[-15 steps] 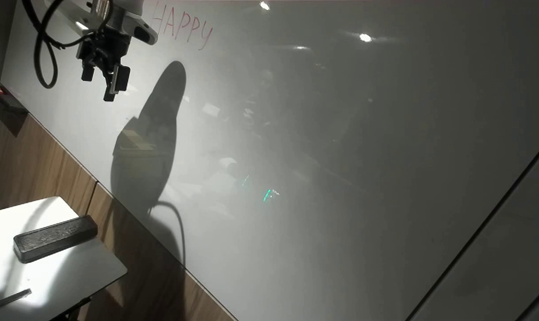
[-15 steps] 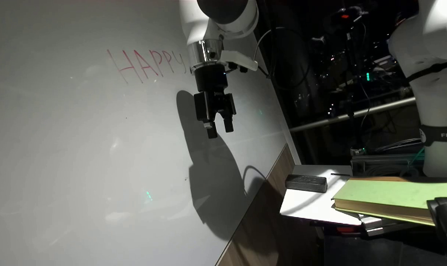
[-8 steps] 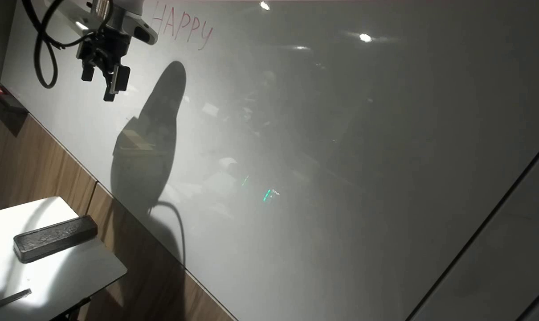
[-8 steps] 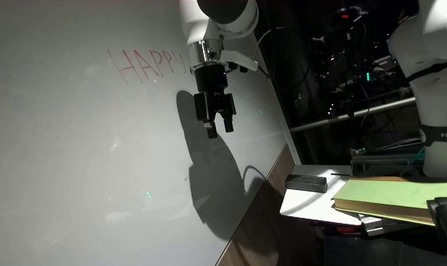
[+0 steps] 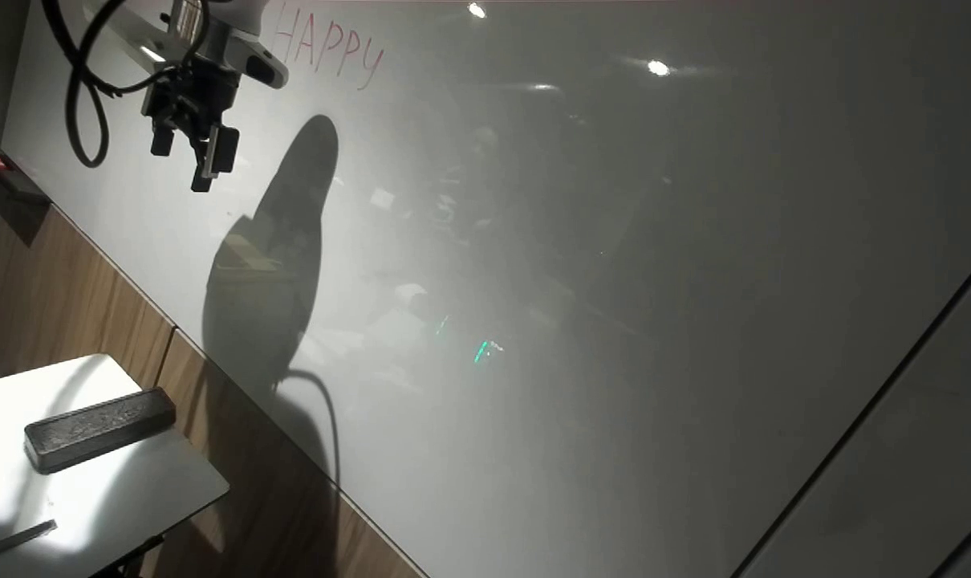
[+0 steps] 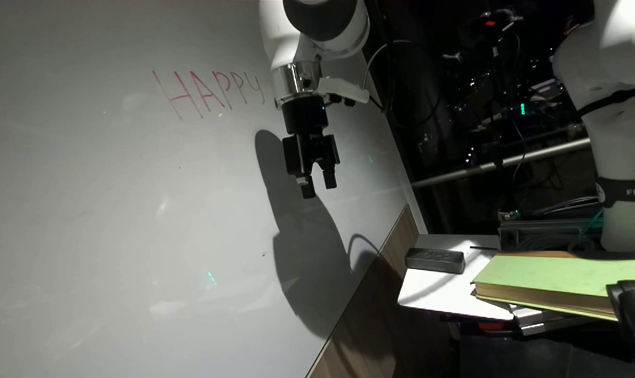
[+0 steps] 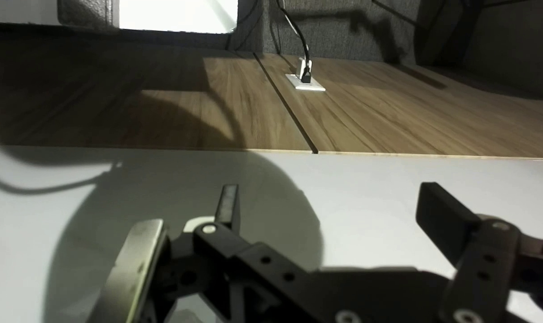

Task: Use the duster to erase the writings on the whiteboard

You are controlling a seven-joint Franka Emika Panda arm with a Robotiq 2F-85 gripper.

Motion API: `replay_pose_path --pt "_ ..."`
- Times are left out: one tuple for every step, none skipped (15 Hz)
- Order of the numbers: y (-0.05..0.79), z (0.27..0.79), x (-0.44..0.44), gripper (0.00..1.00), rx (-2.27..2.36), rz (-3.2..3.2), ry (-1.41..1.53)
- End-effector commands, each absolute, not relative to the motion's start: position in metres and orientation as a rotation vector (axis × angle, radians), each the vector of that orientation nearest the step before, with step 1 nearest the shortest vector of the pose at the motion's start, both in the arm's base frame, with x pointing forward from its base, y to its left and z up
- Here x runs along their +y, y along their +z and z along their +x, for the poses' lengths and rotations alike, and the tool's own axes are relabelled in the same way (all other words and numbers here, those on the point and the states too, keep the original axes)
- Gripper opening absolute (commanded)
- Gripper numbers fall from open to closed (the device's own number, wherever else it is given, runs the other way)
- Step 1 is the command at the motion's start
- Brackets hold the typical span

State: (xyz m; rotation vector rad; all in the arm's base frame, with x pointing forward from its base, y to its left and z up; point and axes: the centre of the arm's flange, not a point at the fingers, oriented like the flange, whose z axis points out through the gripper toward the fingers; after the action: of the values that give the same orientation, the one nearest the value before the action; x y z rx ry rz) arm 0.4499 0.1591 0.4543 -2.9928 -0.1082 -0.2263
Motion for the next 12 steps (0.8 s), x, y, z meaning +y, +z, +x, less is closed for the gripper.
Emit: replay_pose_path --pt "0.44 0.451 0.127 1.0 -0.099 -3.035 -0.278" --pt "0.433 0.449 0.118 1.0 -0.092 -3.051 -0.289" --pt "0.425 0.444 0.11 1.0 -0.084 -3.062 -0.3" --pt "0.413 0.435 0.102 1.0 -0.076 -3.071 -0.307" --pt "0.402 0.428 0.096 1.0 -0.065 -3.079 -0.313" --pt "0.391 0.42 0.09 1.0 -0.052 -3.081 -0.317" --pt "0.381 0.412 0.085 1.0 -0.043 -3.082 -0.321" --pt "0.37 0.406 0.08 1.0 -0.031 -3.08 -0.313" --pt "0.36 0.401 0.074 1.0 -0.019 -3.082 -0.318" --pt "0.351 0.398 0.067 1.0 -0.006 -3.085 -0.315" --pt "0.343 0.394 0.06 1.0 0.009 -3.088 -0.308" --pt "0.335 0.389 0.052 1.0 0.024 -3.091 -0.306"
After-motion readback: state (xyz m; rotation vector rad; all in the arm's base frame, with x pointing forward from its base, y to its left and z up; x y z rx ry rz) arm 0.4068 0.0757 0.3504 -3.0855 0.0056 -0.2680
